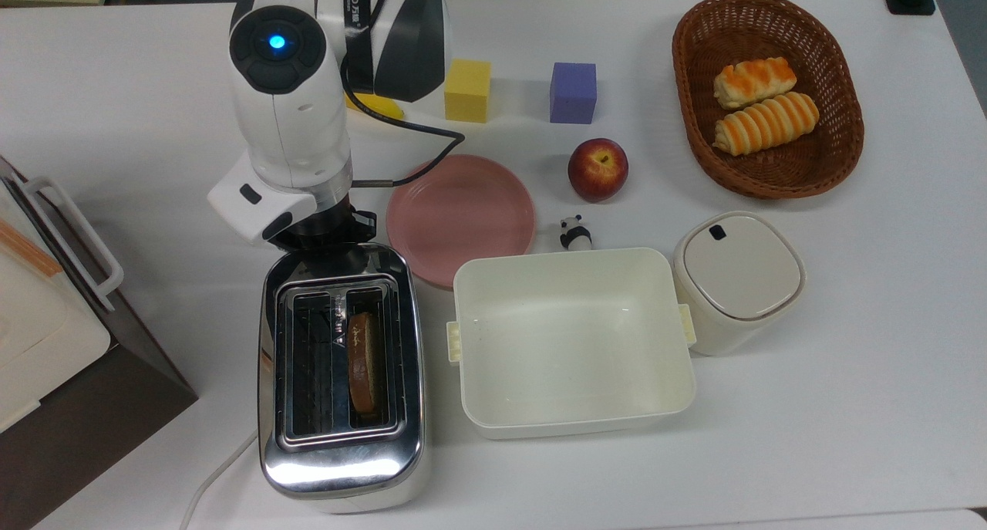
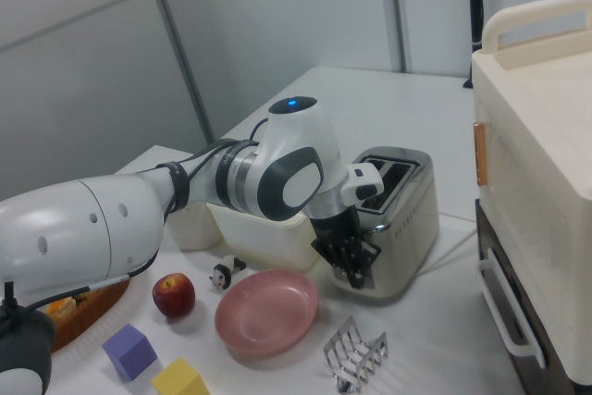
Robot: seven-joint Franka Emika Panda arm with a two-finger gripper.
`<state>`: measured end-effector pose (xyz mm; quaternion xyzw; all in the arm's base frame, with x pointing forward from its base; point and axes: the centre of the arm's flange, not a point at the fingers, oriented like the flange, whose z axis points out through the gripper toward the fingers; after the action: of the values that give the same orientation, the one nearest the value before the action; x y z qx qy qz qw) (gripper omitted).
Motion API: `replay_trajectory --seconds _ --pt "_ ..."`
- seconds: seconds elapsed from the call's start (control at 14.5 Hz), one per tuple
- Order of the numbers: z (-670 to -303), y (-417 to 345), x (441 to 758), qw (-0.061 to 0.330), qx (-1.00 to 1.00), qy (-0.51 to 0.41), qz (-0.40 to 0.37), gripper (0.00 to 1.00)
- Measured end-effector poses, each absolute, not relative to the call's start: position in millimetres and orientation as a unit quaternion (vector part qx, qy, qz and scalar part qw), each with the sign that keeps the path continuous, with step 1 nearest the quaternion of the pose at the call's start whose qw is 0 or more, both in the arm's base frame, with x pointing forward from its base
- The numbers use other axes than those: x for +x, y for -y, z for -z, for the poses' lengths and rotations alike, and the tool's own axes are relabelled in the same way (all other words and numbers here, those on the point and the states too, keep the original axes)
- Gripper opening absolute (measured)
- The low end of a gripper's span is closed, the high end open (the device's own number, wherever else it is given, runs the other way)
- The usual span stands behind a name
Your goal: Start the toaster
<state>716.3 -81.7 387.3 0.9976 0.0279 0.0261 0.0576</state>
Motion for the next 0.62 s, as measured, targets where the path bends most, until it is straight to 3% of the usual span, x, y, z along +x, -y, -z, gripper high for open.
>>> replay_trajectory --seconds 0.07,0.14,0.21,0.41,0.62 --pt "-389.7 82.5 716.3 0.058 0.998 -0.027 -0.028 0.11" --pt "-396.0 84.8 715.9 0.060 0.997 -0.025 -0.033 0.24" --pt "-405.1 86.2 715.1 0.061 0.997 -0.024 -0.039 0.25" --pt "-426.6 83.9 711.8 0.064 0.996 -0.024 -0.050 0.12" --pt "-444.1 81.5 706.3 0.066 0.996 -0.024 -0.049 0.10"
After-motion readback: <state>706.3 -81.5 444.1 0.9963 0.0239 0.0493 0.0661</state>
